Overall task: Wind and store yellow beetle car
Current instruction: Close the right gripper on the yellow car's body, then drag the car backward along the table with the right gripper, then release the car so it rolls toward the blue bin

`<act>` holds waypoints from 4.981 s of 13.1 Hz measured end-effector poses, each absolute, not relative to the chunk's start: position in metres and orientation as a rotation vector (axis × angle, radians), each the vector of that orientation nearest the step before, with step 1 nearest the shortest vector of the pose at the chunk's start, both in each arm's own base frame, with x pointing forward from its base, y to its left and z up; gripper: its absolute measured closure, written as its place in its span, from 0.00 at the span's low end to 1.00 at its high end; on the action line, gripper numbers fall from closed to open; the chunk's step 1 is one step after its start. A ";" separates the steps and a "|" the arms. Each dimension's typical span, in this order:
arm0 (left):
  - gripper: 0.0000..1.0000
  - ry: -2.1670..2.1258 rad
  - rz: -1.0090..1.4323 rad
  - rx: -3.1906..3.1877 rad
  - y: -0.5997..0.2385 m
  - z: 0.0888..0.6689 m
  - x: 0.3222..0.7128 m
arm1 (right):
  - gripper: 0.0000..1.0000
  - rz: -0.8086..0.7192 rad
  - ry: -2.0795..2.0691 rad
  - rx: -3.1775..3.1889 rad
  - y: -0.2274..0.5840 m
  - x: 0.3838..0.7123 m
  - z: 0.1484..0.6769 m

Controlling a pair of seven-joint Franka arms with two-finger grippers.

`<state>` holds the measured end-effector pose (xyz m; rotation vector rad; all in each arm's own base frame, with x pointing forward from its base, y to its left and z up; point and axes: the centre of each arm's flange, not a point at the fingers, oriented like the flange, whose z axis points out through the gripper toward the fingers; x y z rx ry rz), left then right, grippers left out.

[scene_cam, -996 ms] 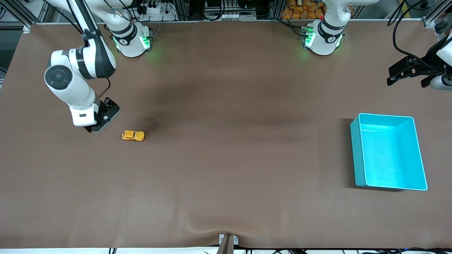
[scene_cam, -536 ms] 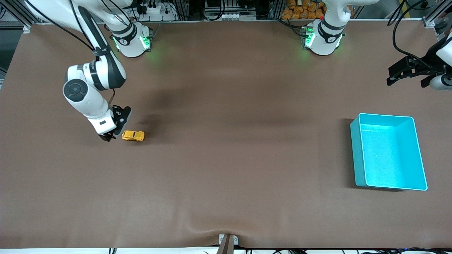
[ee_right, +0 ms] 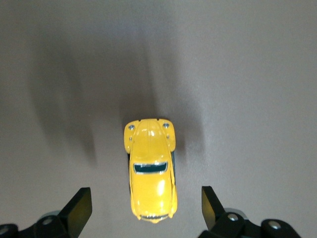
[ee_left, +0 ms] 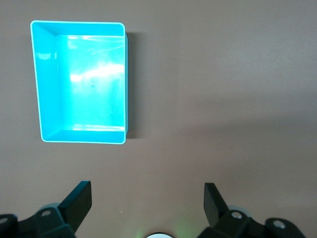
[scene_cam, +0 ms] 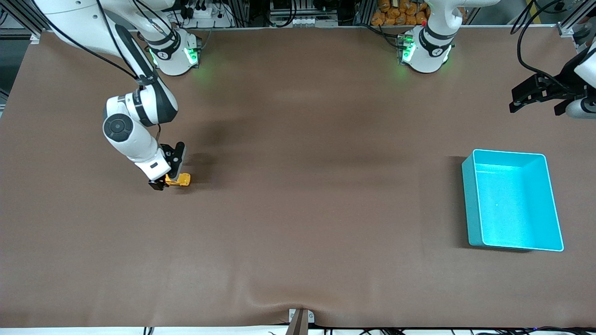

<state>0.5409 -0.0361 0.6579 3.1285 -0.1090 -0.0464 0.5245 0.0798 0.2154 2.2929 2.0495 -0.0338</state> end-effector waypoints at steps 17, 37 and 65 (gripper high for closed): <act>0.00 -0.108 -0.046 3.129 -0.036 0.658 0.541 | 0.56 -0.010 2.101 2.256 0.092 0.524 0.189; 0.00 -0.101 -0.046 3.129 -0.033 0.658 0.541 | 0.56 -0.048 2.098 2.259 -0.158 0.530 0.187; 0.00 -0.100 -0.046 3.129 -0.033 0.658 0.541 | 0.00 -0.184 2.087 2.644 -0.331 0.580 0.273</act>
